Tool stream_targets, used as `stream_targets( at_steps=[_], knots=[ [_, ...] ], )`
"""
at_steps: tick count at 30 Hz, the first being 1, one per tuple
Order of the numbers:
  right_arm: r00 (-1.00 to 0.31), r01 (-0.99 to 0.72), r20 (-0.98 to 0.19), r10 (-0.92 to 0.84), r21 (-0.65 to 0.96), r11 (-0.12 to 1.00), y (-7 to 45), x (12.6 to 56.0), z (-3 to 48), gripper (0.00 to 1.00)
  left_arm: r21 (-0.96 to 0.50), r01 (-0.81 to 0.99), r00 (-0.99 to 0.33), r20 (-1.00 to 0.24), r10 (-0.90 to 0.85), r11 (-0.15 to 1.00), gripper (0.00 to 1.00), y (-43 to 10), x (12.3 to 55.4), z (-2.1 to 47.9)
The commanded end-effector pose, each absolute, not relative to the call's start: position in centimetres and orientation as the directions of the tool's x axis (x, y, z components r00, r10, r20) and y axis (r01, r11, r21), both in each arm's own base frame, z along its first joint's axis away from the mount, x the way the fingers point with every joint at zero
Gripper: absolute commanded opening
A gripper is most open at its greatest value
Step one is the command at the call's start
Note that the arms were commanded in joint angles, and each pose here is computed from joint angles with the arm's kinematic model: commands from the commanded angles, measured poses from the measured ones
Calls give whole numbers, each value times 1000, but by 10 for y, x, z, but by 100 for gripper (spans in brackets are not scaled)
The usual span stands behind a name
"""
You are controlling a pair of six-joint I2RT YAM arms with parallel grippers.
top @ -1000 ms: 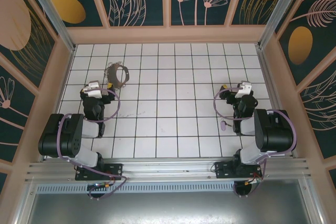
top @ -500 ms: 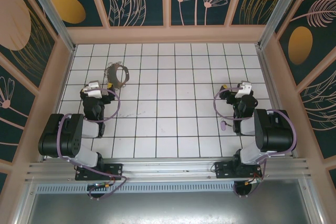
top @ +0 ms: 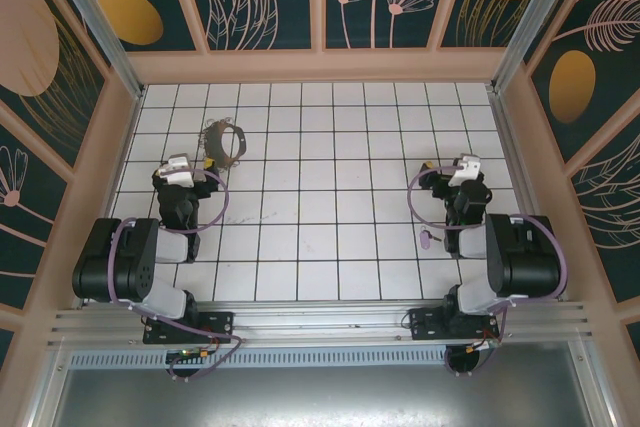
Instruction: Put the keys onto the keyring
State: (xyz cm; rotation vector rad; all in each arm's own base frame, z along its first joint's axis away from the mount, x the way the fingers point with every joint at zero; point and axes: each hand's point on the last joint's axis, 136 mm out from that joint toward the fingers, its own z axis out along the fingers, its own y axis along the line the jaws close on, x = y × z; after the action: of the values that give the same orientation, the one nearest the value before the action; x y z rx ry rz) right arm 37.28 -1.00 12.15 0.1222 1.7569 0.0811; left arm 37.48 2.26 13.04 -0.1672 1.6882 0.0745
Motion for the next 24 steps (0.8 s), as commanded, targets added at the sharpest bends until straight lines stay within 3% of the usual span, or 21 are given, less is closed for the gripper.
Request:
stream_targets(
  at_steps=[1, 8, 14, 17, 24],
  knots=[
    [-146, 90, -978, 148, 136, 987, -21, 378, 147, 99, -68, -173, -100, -991, -87, 983, 99, 26, 381, 145],
    [-148, 163, -959, 244, 219, 962, -31, 383, 170, 99, -62, -171, -145, -986, -88, 983, 99, 25, 389, 155],
    [-261, 119, -890, 372, 353, 928, -19, 400, 181, 99, -121, -146, -204, -968, -149, 982, 98, 18, 406, 171],
    [-305, 56, -857, 415, 419, 906, -5, 407, 185, 99, -170, -141, -267, -942, -202, 975, 98, 12, 420, 175],
    [-375, 81, -779, 502, 512, 855, 9, 415, 172, 99, -285, -70, -435, -854, -286, 956, 99, -14, 457, 180]
  ],
)
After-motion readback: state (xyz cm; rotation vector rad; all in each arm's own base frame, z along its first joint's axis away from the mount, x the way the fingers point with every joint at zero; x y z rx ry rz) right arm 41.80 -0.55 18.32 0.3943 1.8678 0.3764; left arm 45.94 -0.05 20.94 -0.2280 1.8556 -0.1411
